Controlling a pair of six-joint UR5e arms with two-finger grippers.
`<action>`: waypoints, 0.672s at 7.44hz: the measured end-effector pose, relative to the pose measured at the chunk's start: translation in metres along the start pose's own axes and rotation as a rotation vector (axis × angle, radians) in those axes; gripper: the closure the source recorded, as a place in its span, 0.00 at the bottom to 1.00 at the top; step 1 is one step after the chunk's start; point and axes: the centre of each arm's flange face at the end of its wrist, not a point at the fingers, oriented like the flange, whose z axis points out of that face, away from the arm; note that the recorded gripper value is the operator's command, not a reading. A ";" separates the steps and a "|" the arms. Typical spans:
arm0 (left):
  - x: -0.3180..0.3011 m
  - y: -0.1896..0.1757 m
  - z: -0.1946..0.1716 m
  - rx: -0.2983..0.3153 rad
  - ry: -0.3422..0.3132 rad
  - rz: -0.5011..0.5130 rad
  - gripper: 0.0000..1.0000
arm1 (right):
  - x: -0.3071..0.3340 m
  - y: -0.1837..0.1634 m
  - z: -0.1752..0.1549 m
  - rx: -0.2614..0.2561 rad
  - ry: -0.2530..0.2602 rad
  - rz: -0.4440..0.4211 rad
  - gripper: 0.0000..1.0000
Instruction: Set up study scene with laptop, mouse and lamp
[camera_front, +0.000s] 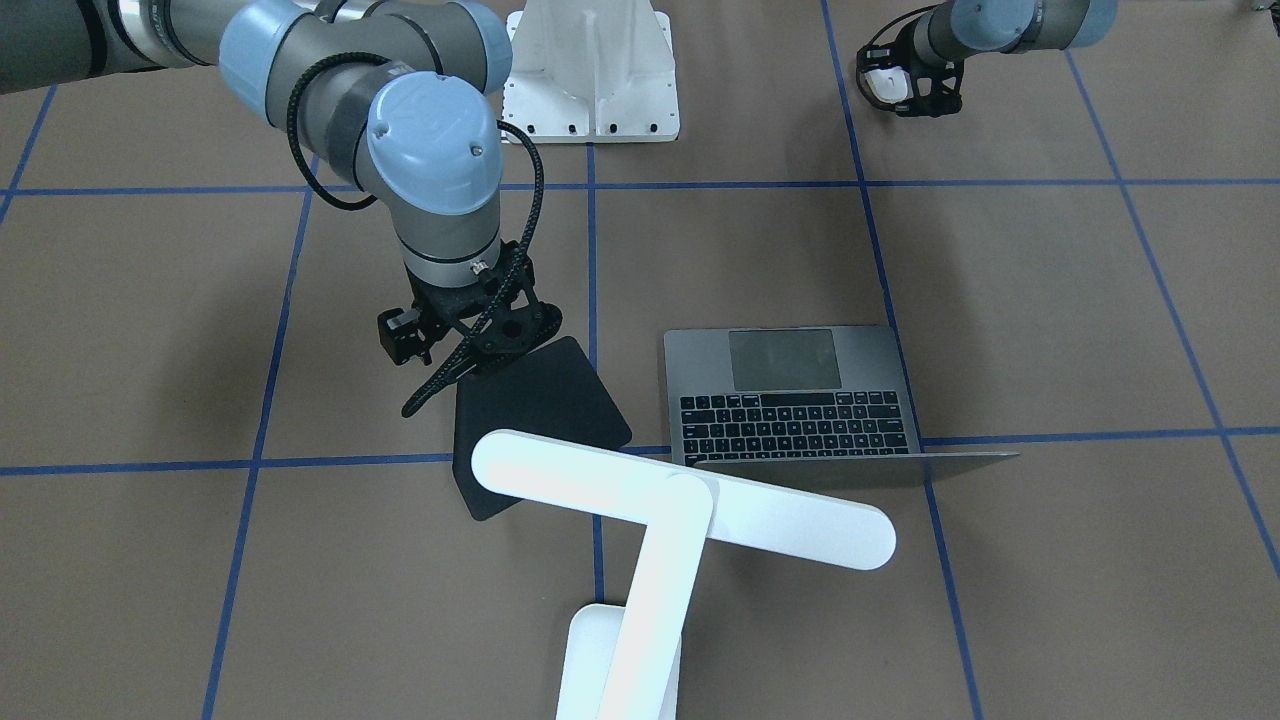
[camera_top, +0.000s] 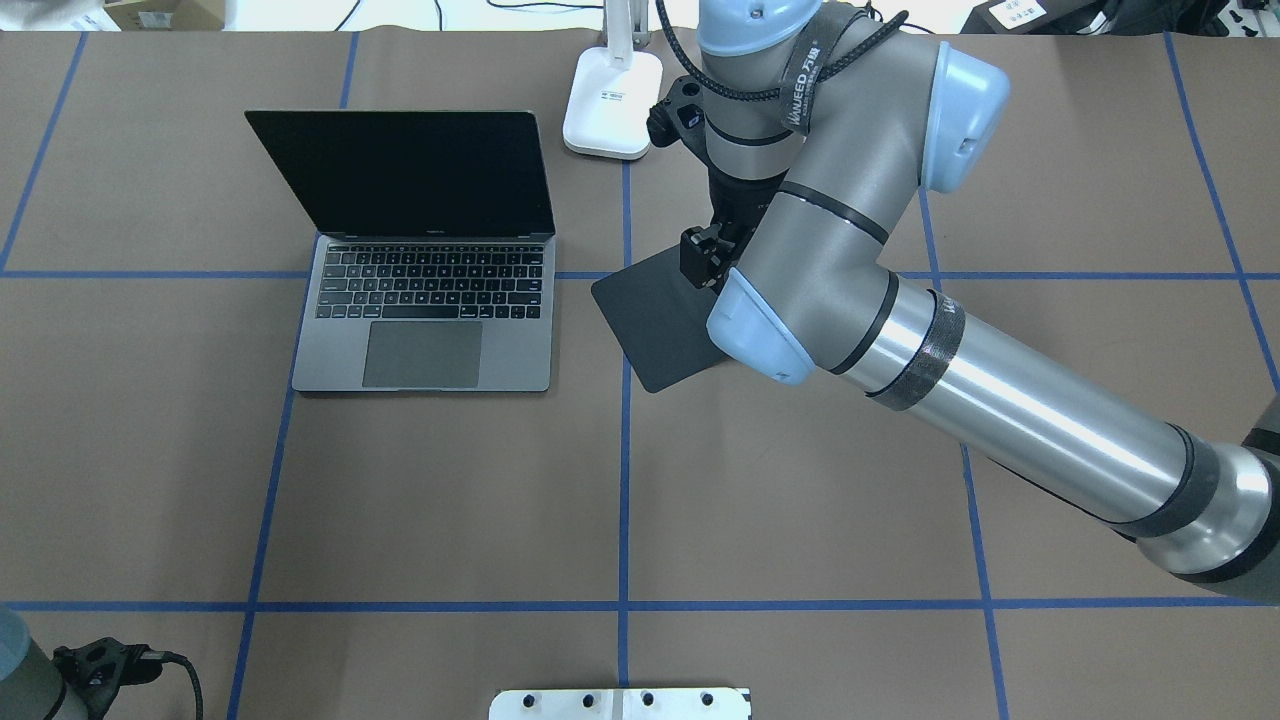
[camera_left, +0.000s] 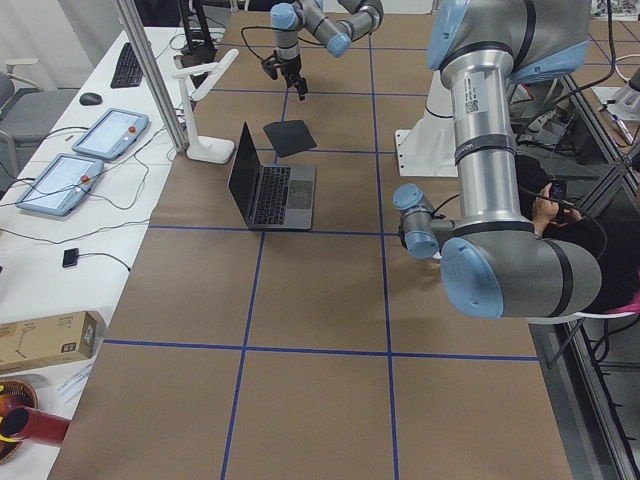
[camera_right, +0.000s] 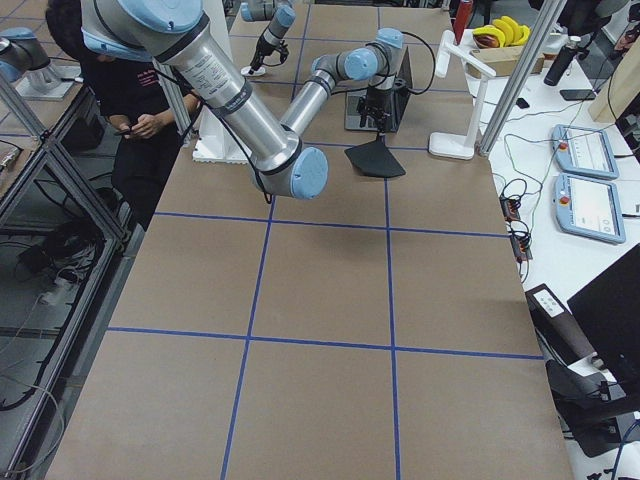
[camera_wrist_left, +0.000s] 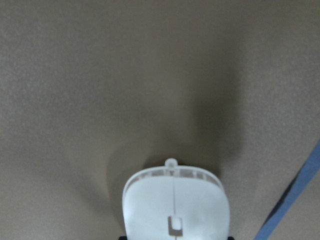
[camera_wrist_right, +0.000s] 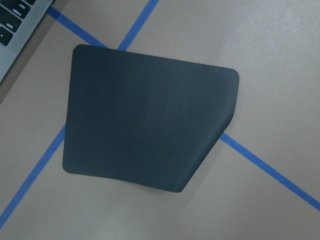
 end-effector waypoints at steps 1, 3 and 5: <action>0.003 0.001 -0.004 0.001 0.008 0.001 0.35 | 0.000 0.000 0.001 -0.001 0.000 0.000 0.00; 0.012 0.006 -0.016 0.009 0.035 0.010 0.35 | 0.000 0.001 0.002 -0.002 0.000 0.000 0.00; 0.020 0.006 -0.041 0.042 0.083 0.009 0.35 | 0.003 0.005 0.003 -0.002 -0.001 0.001 0.00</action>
